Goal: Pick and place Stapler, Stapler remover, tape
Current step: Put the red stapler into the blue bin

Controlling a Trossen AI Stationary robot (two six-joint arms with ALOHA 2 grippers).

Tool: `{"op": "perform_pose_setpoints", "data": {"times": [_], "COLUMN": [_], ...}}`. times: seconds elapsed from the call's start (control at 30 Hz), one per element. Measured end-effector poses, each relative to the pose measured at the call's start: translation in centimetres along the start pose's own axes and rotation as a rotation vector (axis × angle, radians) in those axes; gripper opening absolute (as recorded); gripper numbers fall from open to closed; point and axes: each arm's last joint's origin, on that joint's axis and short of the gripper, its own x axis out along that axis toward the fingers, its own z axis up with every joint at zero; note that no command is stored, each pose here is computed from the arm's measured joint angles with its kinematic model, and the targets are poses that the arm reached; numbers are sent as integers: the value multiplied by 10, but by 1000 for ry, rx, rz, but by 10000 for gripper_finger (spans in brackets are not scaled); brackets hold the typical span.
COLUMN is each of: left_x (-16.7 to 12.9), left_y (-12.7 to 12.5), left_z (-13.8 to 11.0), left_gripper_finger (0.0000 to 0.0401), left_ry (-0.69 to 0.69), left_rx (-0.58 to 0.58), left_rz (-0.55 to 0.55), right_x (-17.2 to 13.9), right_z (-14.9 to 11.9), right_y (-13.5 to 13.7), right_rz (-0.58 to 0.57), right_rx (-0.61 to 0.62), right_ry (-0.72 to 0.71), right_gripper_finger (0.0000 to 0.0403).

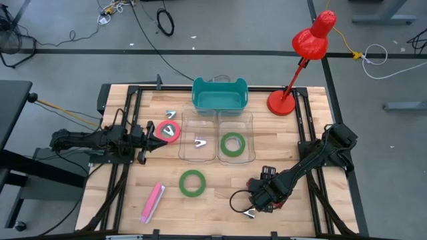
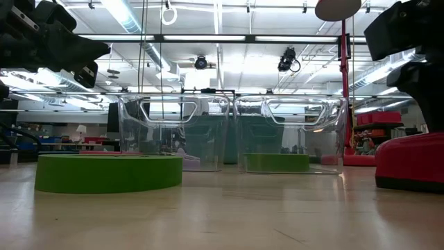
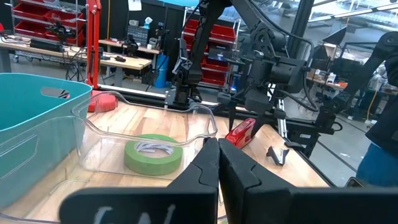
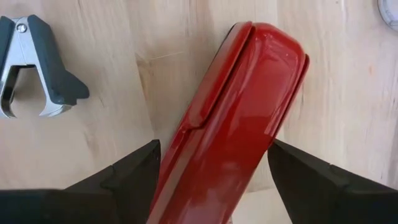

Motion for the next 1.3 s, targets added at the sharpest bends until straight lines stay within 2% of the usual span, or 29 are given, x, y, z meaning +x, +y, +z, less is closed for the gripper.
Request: {"op": "perform_pose_setpoints", "data": {"times": [0.17,0.63,1.1,1.3], "left_x": [0,0,0,0], "left_y": [0,0,0,0], "left_z": [0,0,0,0], "left_gripper_finger": [3,3,3,3], "left_ry": [0,-1,0,0], "left_rx": [0,0,0,0], "left_rz": [0,0,0,0], "right_x": [0,0,0,-14], "right_z": [0,0,-1,-2], "right_y": [0,-1,-1,-3], "right_rz": [-2,-2,1,27], "right_rx": [2,2,-3,-26], "right_ry": [3,7,9,-17], "right_gripper_finger": [269,175,166,165]}}
